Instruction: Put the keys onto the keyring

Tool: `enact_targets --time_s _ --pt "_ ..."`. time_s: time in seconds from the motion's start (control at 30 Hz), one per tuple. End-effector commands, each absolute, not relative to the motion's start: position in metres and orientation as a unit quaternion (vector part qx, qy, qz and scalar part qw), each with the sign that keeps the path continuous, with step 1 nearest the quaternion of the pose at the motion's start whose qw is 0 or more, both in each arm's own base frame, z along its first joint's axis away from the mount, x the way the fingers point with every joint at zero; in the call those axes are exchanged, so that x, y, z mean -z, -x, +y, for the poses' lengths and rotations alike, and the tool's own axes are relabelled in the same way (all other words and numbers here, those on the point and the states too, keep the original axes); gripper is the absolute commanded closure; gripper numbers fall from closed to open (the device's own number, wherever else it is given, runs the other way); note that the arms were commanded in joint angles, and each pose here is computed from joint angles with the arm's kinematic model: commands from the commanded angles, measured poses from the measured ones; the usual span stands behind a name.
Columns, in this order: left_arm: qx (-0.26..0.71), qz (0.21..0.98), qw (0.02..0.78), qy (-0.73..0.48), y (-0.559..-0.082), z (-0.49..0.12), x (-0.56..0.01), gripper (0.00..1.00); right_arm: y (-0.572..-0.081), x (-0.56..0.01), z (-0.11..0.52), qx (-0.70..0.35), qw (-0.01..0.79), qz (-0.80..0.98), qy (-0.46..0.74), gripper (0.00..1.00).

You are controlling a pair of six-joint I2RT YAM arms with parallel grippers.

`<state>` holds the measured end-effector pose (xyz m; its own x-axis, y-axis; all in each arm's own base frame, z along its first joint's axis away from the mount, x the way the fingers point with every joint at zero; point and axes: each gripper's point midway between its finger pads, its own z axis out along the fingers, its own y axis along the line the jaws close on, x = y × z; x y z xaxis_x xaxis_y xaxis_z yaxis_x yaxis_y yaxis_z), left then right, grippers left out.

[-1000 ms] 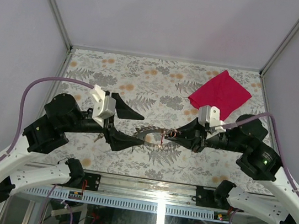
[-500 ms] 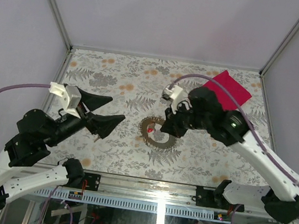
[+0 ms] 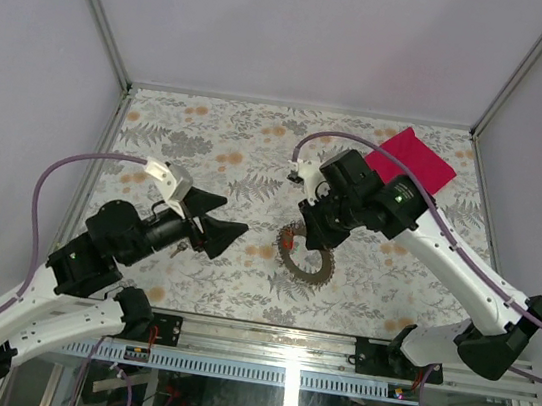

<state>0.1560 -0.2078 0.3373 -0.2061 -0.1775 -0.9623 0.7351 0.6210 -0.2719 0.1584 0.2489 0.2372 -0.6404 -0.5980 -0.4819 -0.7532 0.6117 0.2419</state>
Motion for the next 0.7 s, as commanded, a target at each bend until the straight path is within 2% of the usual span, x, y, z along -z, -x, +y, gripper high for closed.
enact_targets --time_s 0.0,0.17,0.67 --pt "0.433 0.630 0.597 -0.243 -0.151 -0.237 -0.349 0.24 -0.155 -0.273 0.233 -0.212 0.218 0.857 0.415 1.00" --pt "0.472 0.584 0.590 -0.298 -0.142 -0.264 -0.343 0.29 -0.140 -0.297 0.222 -0.223 0.223 0.827 0.465 1.00" --pt "0.533 0.492 0.550 -0.414 -0.111 -0.303 -0.338 0.29 -0.108 -0.332 0.219 -0.283 0.265 0.742 0.547 1.00"
